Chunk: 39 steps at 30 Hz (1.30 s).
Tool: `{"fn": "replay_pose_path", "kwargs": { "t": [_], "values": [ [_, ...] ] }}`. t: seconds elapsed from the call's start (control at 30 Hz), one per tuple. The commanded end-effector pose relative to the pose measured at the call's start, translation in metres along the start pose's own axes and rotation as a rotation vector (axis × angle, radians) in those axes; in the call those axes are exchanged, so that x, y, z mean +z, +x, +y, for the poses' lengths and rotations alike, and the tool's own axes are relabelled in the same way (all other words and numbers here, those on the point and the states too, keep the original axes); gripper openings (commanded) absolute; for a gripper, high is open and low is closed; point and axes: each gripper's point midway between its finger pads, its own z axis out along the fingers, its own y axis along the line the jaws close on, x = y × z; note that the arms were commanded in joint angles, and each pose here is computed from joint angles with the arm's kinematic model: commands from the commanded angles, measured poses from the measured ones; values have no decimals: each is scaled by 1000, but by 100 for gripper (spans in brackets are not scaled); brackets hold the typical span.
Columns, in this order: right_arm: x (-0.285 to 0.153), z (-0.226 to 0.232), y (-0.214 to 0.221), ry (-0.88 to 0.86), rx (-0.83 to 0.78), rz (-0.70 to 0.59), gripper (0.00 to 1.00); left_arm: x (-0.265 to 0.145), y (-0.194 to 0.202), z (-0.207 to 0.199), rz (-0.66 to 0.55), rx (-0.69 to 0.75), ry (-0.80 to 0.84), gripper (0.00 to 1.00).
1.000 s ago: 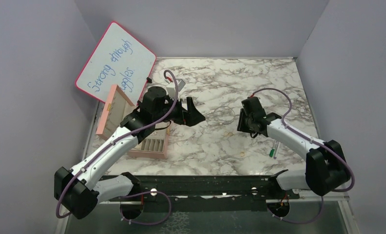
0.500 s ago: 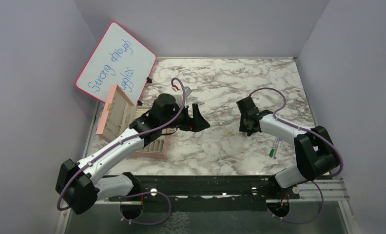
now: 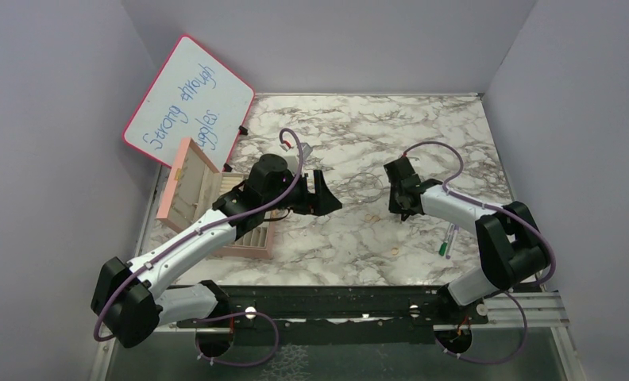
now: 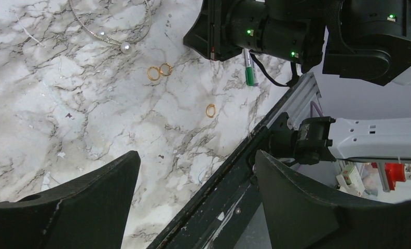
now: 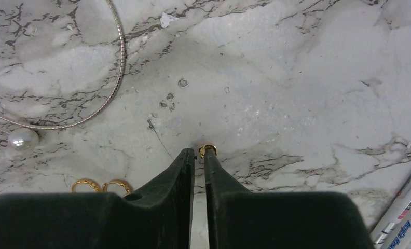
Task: Organize the mixed jewelry
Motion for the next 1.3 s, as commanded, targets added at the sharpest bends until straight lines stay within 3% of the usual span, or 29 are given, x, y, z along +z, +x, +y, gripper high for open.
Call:
{"fn": "replay_pose_path", "kwargs": {
  "t": [0.0, 0.5, 0.73, 0.87, 1.03, 1.13, 1.27],
  "values": [
    [0, 3, -22, 5, 6, -76, 16, 3, 1, 3, -12, -5, -8, 82],
    [5, 0, -19, 29, 2, -71, 13, 5, 5, 6, 0, -10, -15, 81],
    [5, 1, -19, 22, 3, -68, 2, 4, 5, 6, -4, -10, -17, 81],
    [-2, 5, -22, -12, 14, -77, 1, 4, 5, 7, -4, -9, -19, 81],
    [-28, 30, -31, -178, 43, -78, 1, 5, 4, 9, -10, 4, -30, 86],
    [-54, 57, -37, -349, 80, -50, 1, 4, -2, 8, -26, 32, -33, 97],
    [-95, 98, -37, -622, 137, 42, 1, 3, -15, 6, -69, 95, -38, 99]
  ]
}}
